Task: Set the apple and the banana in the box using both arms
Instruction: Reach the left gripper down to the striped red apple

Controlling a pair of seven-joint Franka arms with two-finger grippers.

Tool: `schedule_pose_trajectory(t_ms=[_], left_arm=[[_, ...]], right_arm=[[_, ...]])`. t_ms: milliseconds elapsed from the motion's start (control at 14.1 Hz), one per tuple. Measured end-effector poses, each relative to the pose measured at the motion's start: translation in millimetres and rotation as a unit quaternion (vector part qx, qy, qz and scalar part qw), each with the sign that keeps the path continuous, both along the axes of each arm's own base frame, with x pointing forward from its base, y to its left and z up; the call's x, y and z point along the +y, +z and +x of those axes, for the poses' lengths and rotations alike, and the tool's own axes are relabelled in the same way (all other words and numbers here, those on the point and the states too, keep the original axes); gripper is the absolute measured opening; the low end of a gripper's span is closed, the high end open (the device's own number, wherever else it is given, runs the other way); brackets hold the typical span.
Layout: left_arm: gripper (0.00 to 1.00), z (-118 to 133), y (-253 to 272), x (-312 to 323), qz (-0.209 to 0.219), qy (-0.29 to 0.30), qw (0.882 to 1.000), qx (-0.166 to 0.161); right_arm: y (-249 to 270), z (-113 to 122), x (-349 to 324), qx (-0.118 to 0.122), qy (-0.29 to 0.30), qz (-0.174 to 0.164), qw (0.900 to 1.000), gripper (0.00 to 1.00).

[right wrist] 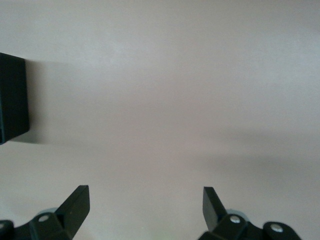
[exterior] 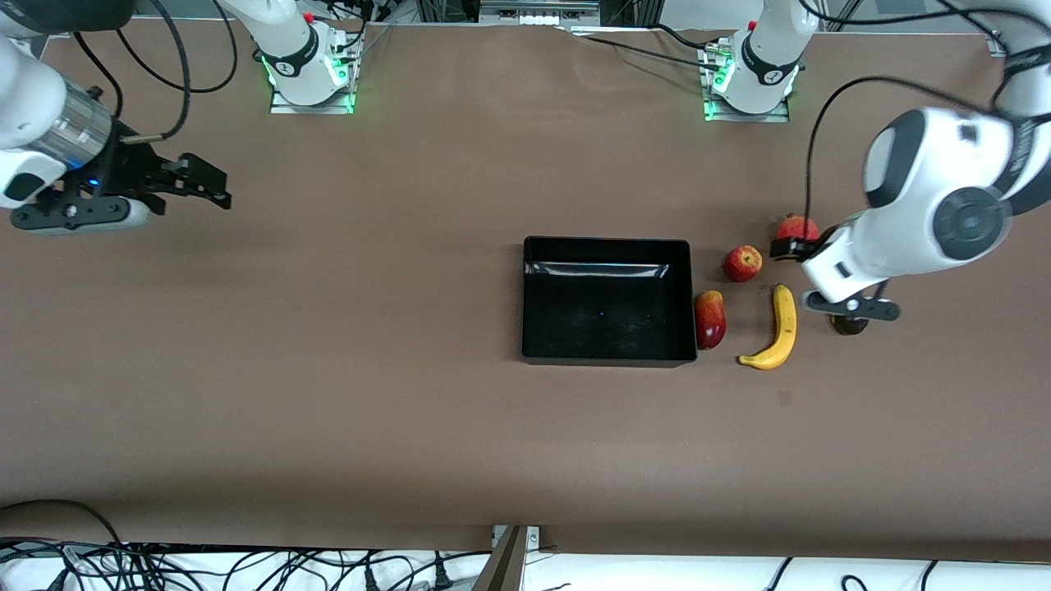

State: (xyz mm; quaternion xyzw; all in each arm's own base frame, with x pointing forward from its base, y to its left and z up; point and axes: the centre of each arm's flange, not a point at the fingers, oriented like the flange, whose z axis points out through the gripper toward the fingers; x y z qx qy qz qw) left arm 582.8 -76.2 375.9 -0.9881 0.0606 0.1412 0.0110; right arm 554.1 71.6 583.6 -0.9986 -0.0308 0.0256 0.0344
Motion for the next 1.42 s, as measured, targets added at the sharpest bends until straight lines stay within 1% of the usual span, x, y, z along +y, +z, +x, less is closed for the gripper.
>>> schedule_pose_trajectory(t_ms=[142, 355, 569, 853, 995, 1066, 1137, 1209, 1351, 1422], left_arm=[[1.0, -15, -44, -6, -0.002, 0.001, 1.0, -0.007], [1.0, -45, -102, -15, -0.01, -0.007, 0.999, -0.031], [1.0, -66, -137, -23, 0.003, -0.043, 0.998, -0.054], [1.0, -83, -172, -23, -0.001, -0.059, 0.996, -0.065], [1.0, -96, -189, -18, -0.001, -0.063, 0.996, -0.06], [0.91, -102, -193, -16, 0.001, -0.063, 0.997, -0.052], [0.78, -105, -195, -14, 0.003, -0.063, 0.997, -0.045], [0.7, -104, -194, -13, 0.005, -0.064, 0.997, -0.042], [0.7, -98, -187, -13, 0.011, -0.063, 0.998, -0.029], [0.7, -90, -176, -13, 0.017, -0.062, 0.998, -0.022]], right_arm=[[0, -2, -9, 0.0, 0.002, -0.004, 1.0, 1.0], [0, -1, -13, -0.004, 0.004, -0.014, 1.0, 1.0], [1, 0, -12, -0.012, 0.008, -0.026, 1.0, 1.0], [13, 1, -13, -0.027, 0.011, -0.042, 0.999, 1.0], [21, 1, -13, -0.036, 0.012, -0.044, 0.998, 1.0], [23, 1, -13, -0.037, 0.011, -0.044, 0.998, 1.0], [23, 1, -14, -0.037, 0.011, -0.045, 0.998, 1.0], [23, 1, -14, -0.037, 0.011, -0.045, 0.998, 1.0], [23, 1, -14, -0.038, 0.011, -0.044, 0.998, 1.0], [23, 2, -14, -0.038, 0.011, -0.044, 0.998, 1.0]])
